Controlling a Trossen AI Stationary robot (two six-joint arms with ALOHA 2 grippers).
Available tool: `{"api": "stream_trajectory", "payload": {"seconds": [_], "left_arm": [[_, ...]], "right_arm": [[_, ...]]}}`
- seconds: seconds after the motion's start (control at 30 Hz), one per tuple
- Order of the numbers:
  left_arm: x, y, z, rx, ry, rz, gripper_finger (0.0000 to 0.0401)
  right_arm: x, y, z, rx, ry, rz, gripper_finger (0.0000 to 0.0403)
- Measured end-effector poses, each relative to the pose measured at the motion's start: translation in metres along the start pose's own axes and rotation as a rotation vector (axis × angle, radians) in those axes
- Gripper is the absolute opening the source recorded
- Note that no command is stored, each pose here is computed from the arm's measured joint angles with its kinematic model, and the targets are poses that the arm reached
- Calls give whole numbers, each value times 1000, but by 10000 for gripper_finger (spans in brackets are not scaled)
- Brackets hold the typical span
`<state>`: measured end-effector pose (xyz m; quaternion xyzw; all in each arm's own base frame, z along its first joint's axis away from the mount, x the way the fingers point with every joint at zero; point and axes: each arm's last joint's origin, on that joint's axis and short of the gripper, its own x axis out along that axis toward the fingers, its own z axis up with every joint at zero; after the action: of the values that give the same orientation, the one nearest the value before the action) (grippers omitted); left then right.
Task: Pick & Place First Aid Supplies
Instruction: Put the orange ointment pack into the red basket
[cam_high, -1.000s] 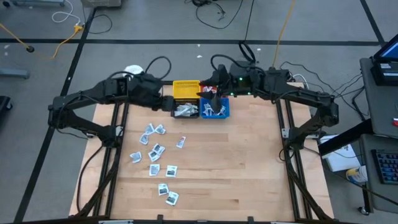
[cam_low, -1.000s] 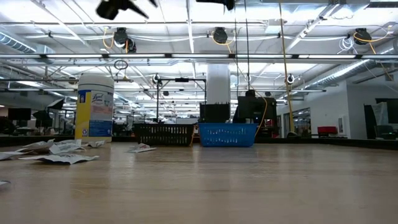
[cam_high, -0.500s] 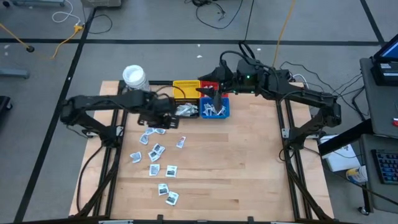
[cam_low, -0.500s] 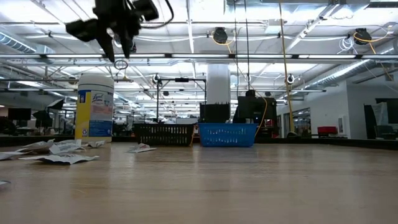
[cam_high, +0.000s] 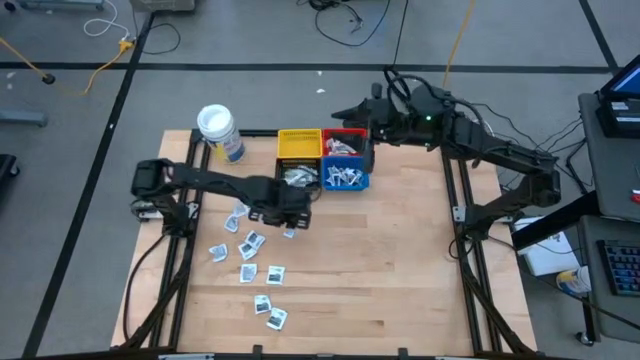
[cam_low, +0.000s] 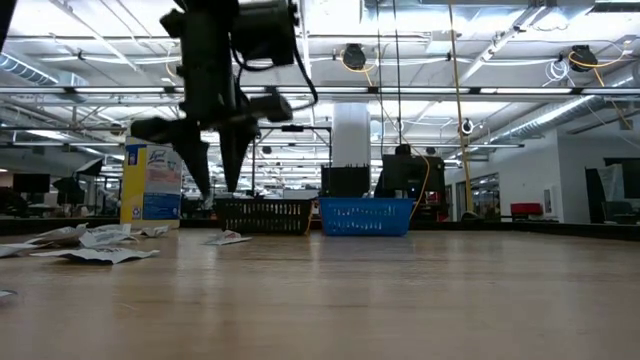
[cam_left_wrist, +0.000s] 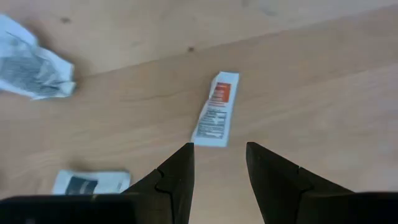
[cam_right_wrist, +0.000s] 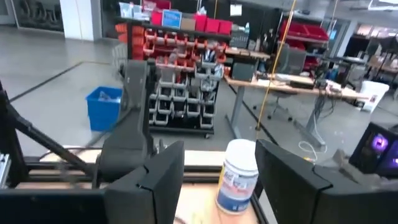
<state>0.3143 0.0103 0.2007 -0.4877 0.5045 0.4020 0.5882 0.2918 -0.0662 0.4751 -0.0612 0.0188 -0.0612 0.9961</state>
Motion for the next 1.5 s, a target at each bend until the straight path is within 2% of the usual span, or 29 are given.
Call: {"api": "stream_trajectory", "payload": {"seconds": [0.23,0.47,0.57,0.7,0.8,0.9,0.97,1.23,1.5], "left_arm": [[45,-7,-6,1,20,117,150],[65,-16,-5,45,28,90,144],[65,-15,-6,47,33,101,111],[65,-12,-4,65,38,129,27],[63,-11,-1,95,52,119,8],[52,-10,2,119,11,80,3],[33,-11,4,151,-53,22,2],[-44,-4,3,359,-277,-186,1],[-101,11,0,591,-438,-361,0]], "right_arm": [[-6,2,3,-21,-9,57,192],[-6,3,1,-19,1,80,192],[-6,3,2,-23,-5,79,192],[-6,3,2,-35,-4,78,192],[-6,3,2,-40,-6,78,192],[-6,3,2,-40,-4,78,192],[-6,3,2,-37,-5,78,192],[-6,2,2,13,-5,74,192],[-6,2,4,106,-16,73,192]]}}
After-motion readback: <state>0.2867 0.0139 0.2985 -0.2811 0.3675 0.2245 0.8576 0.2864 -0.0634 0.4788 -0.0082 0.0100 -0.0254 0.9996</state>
